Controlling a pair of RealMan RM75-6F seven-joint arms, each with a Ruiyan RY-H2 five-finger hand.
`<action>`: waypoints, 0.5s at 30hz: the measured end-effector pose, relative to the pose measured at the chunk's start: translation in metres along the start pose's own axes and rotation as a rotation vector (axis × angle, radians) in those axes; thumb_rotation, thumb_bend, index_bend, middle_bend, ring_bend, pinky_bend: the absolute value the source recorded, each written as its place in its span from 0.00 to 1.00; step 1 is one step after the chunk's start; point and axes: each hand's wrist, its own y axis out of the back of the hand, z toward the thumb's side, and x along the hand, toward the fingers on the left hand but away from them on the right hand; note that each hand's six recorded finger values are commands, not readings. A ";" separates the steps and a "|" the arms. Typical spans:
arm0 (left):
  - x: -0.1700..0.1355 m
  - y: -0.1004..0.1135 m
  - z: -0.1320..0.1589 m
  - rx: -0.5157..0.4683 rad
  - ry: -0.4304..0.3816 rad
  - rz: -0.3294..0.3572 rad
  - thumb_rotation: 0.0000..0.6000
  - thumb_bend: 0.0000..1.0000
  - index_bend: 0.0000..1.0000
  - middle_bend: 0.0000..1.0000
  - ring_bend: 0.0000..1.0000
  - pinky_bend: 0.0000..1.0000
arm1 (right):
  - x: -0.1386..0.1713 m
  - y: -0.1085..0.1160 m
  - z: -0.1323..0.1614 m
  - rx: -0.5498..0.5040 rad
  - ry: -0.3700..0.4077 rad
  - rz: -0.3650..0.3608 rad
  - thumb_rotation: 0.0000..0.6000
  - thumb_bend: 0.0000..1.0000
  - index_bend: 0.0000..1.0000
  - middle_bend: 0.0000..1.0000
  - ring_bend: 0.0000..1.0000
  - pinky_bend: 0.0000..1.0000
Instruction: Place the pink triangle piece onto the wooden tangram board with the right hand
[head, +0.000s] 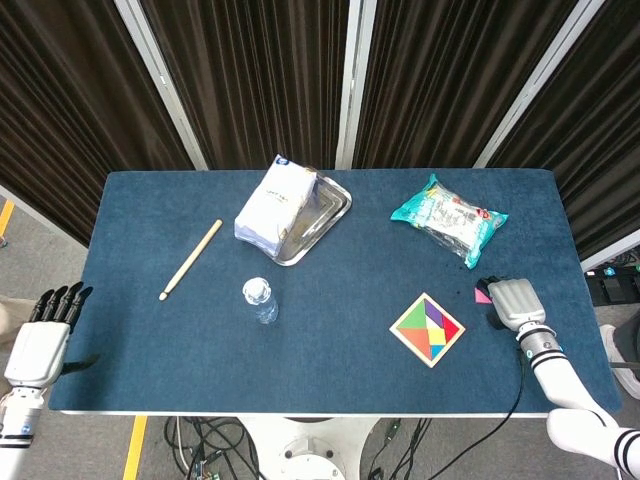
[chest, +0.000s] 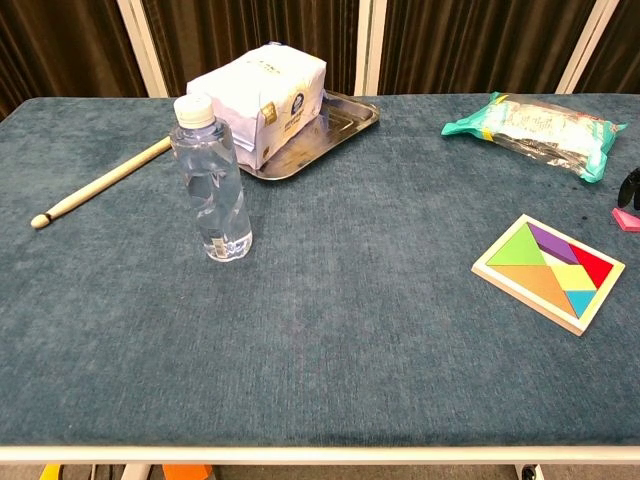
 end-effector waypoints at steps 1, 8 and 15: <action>0.000 0.000 0.000 0.000 0.000 -0.001 1.00 0.00 0.04 0.01 0.00 0.07 | 0.000 0.000 0.001 -0.001 0.002 -0.002 1.00 0.26 0.27 0.31 0.63 0.75; 0.000 -0.001 0.000 -0.003 0.000 0.000 1.00 0.00 0.04 0.01 0.00 0.07 | -0.001 0.002 0.003 -0.014 0.013 -0.017 1.00 0.27 0.23 0.32 0.63 0.75; -0.001 -0.002 -0.001 -0.003 0.004 -0.004 1.00 0.00 0.04 0.01 0.00 0.07 | -0.001 -0.001 0.002 -0.008 0.011 0.000 1.00 0.27 0.23 0.33 0.63 0.75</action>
